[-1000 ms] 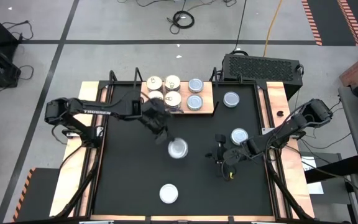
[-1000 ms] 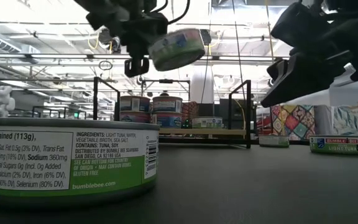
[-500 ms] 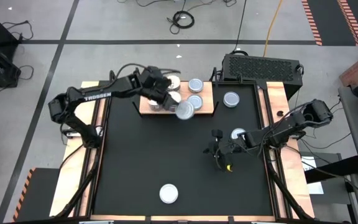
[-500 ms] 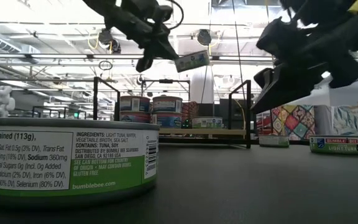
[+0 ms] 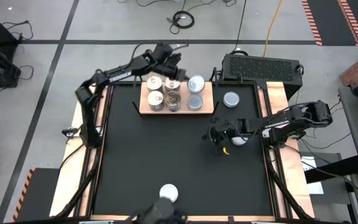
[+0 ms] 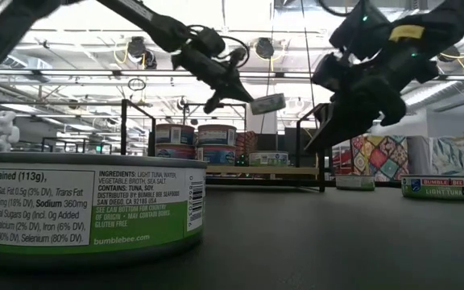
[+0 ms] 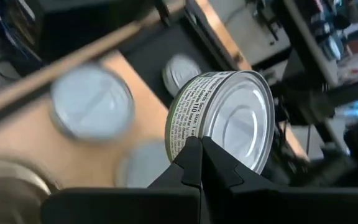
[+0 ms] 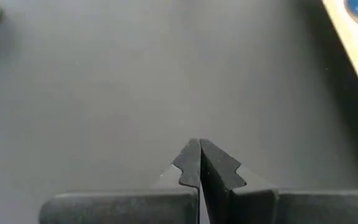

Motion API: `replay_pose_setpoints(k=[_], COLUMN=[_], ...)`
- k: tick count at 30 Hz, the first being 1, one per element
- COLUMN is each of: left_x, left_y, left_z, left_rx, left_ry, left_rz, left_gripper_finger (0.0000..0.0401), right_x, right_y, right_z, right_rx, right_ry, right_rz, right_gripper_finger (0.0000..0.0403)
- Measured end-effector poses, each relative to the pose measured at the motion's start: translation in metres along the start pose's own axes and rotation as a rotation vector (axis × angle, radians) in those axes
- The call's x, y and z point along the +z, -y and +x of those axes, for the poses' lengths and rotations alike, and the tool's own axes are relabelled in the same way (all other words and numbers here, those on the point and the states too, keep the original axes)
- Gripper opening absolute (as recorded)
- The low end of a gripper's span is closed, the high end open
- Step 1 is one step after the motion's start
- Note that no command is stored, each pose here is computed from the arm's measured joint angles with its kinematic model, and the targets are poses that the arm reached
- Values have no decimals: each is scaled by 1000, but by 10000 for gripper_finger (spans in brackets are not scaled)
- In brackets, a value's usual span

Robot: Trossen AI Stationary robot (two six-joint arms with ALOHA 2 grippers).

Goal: Stack canned seafood by type on shelf
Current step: Stack the green tuna can on top of the green tuna can on the shelf

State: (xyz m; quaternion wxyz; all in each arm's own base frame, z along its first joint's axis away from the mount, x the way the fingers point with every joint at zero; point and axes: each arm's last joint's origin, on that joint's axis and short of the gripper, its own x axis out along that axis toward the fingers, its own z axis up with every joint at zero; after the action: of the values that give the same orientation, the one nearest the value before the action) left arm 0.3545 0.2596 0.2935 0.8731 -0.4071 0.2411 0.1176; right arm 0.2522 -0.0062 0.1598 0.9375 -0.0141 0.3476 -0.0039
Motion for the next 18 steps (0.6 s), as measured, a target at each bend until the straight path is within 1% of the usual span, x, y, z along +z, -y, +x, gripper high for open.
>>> replay_pose_setpoints(k=[4, 8, 12, 18], left_x=[28, 43, 52, 55], left_y=[-15, -32, -50, -77], left_z=[12, 26, 33, 32], left_rx=[-20, -36, -71, -42], left_ry=[41, 42, 26, 2], left_rz=[4, -5, 8, 19], left_gripper_finger=[0, 0, 0, 0], right_x=[-1, -2, -2, -2], right_y=[13, 21, 25, 27], right_z=[0, -1, -1, -1], right_rx=[-9, -14, 17, 19], right_ry=[0, 0, 3, 3], right_rz=[22, 34, 47, 45], right_gripper_finger=[0, 0, 0, 0])
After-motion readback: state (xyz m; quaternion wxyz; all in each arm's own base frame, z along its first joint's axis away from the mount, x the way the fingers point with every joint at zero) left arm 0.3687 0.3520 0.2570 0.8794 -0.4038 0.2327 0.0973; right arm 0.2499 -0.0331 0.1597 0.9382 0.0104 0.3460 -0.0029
